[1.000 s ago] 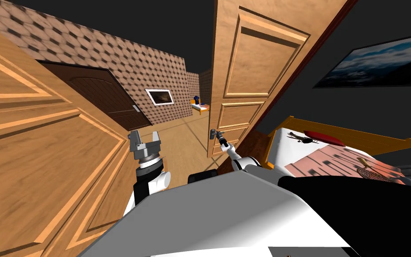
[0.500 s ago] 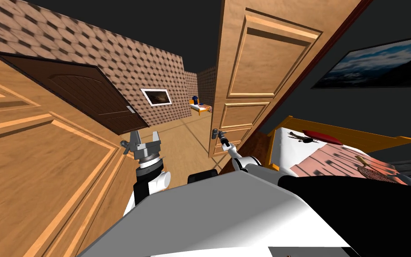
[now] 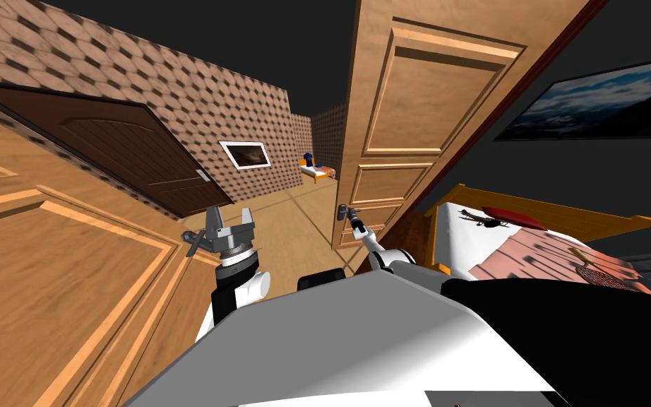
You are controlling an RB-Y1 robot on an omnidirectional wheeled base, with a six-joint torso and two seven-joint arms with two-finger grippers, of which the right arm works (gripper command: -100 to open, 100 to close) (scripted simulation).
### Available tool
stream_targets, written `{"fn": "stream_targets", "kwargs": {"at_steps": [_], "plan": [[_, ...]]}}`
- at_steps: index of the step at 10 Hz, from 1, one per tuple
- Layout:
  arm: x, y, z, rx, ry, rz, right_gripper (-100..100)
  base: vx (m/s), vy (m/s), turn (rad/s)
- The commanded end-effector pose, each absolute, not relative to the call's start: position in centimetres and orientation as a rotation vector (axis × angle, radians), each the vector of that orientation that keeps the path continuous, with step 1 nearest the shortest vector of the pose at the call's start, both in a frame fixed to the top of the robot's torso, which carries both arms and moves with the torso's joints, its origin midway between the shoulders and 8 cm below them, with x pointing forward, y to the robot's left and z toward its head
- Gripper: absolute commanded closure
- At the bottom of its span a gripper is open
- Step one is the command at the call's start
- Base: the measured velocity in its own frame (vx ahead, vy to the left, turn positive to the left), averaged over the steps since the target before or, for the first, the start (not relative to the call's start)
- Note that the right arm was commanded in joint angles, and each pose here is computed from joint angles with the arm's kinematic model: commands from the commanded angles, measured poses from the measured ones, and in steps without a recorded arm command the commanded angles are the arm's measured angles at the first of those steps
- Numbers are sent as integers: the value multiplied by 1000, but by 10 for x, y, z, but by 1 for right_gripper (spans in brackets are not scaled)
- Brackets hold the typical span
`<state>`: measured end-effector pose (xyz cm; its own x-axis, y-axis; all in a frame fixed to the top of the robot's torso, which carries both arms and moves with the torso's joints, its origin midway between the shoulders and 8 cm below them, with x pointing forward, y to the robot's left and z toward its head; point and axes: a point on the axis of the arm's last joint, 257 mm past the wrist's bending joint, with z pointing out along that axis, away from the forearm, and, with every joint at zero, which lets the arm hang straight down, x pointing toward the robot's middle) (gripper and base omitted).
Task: Push the door open
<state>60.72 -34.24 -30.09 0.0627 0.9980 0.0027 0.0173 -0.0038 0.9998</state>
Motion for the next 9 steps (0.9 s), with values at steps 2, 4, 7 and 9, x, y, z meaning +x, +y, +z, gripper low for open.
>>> {"fn": "stream_targets", "kwargs": {"at_steps": [2, 4, 7, 9], "plan": [[607, -359, -293, 1253, 1142, 1140, 100, 200, 71, -49], [604, -374, -294, 1265, 1121, 1119, 100, 205, 73, -56], [599, -393, -294, 1282, 1092, 1091, 100, 208, 76, -59], [597, -400, -294, 1287, 1082, 1081, 100, 171, 56, -48]]}}
